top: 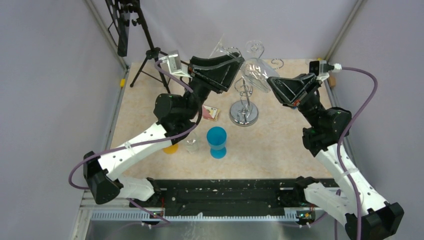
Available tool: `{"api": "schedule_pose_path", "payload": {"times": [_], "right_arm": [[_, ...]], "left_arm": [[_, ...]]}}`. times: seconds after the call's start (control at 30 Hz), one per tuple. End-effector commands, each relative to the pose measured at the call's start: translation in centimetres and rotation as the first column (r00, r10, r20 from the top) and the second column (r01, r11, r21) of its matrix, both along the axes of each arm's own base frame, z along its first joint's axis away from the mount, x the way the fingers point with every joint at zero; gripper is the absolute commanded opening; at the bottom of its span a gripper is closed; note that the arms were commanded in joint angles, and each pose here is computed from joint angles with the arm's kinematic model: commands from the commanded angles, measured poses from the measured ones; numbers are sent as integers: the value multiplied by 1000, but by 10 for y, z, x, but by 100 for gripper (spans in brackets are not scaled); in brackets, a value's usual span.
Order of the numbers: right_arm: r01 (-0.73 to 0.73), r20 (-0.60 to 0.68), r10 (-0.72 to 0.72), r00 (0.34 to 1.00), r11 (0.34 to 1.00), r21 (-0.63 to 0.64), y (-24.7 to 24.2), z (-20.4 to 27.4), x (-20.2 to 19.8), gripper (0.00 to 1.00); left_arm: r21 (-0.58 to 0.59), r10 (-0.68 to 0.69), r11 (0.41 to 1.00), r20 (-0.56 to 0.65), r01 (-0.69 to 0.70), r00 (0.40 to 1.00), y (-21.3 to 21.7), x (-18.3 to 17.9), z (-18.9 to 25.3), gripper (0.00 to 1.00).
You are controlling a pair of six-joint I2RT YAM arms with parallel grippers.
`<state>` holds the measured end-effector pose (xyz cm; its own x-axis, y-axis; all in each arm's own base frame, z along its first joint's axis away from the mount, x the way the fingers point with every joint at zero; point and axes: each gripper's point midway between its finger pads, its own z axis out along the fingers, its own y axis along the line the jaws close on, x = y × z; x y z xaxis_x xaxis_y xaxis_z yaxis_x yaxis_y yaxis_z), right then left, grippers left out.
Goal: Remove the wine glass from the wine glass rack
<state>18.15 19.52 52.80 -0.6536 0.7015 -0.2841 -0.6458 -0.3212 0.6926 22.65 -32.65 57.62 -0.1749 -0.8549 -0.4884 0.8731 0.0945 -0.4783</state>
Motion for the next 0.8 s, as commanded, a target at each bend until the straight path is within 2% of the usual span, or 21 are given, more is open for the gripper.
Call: {"api": "schedule_pose_path", "payload": {"times": [0.0, 0.07, 0.17, 0.27, 0.37, 0.5, 0.67, 0.77], "right_arm": [[56, 113, -62, 992, 997, 51, -13, 31, -22, 0], [67, 112, -72, 991, 997, 49, -14, 31, -22, 0], [83, 115, -88, 990, 996, 43, -15, 31, -22, 0], [103, 113, -105, 988, 994, 23, -14, 30, -22, 0], [127, 111, -125, 986, 992, -16, -13, 28, -21, 0], [179, 104, -168, 980, 977, -112, -9, 21, -18, 0], [271, 117, -248, 962, 923, -273, -8, 12, -14, 0], [323, 160, -282, 946, 864, -387, -7, 5, -12, 0]], "left_arm": [[25, -26, 999, 111, 24, 993, 13, -29, 14, 65], [47, -26, 999, 119, 20, 993, 13, -31, 12, 76], [84, -16, 996, 129, 5, 992, 15, -34, 7, 85], [137, -4, 990, 145, -16, 989, 16, -37, -2, 86], [240, -42, 971, 148, 5, 988, 11, -45, -20, 88], [356, -53, 935, 130, 3, 990, 10, -50, -48, 88], [468, 44, 878, 127, -99, 991, 28, -45, -76, 88], [533, 95, 832, 133, -152, 987, 38, -41, -89, 88]]}}
